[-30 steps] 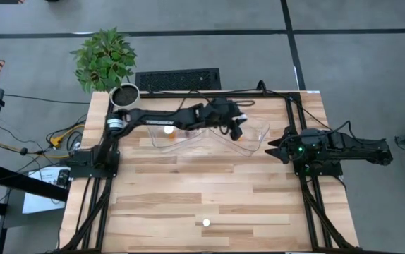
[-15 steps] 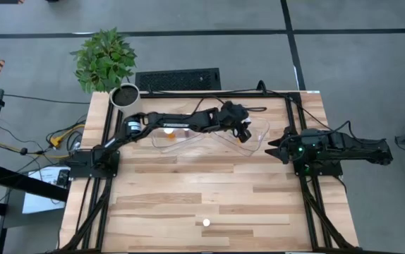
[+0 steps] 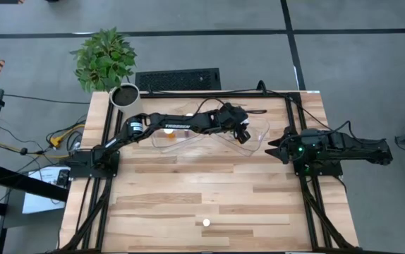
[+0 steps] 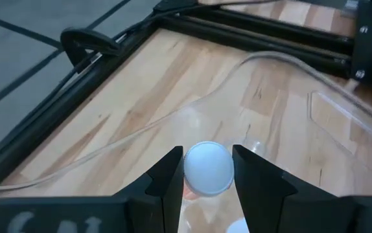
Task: Pick and place medicine bottles into bin by pill shape (circle, oval)
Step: Put the pink tablet bottle into the right transparent bin
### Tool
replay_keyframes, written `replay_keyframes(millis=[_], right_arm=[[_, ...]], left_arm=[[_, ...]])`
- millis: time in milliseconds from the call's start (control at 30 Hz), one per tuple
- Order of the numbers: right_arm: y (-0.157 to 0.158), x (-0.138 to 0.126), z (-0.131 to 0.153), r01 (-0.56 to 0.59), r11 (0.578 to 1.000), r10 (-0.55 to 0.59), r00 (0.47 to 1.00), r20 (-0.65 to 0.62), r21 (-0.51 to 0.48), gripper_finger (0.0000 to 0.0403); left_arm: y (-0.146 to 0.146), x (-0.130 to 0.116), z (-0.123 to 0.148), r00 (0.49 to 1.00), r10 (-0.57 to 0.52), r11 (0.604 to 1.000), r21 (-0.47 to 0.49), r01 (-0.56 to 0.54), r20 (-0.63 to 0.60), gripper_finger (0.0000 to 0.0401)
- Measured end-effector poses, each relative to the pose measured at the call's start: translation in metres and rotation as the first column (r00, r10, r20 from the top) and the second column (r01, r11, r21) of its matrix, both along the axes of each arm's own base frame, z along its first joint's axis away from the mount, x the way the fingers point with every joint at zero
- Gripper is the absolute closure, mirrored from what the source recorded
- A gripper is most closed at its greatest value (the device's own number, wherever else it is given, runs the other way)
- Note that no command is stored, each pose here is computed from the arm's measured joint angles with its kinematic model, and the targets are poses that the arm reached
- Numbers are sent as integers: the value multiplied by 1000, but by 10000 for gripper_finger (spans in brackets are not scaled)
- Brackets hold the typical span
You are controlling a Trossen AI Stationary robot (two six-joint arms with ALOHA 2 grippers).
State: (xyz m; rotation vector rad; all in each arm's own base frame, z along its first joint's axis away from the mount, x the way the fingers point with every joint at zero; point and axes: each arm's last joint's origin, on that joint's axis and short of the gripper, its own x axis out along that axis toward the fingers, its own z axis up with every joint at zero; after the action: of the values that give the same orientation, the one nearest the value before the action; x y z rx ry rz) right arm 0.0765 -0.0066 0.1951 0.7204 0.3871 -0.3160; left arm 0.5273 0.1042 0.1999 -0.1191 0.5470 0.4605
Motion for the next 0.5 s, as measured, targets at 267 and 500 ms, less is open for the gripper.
replay_keyframes(millis=[267,500], right_arm=[[0,0,0,0,1000,0,1000,0,0,69],[0,0,0,0,1000,0,1000,0,0,69]], left_arm=[[-6,4,-18,999,-8,1000,-16,7,-34,289],[-9,5,-21,999,11,1000,-2,-11,-33,289]])
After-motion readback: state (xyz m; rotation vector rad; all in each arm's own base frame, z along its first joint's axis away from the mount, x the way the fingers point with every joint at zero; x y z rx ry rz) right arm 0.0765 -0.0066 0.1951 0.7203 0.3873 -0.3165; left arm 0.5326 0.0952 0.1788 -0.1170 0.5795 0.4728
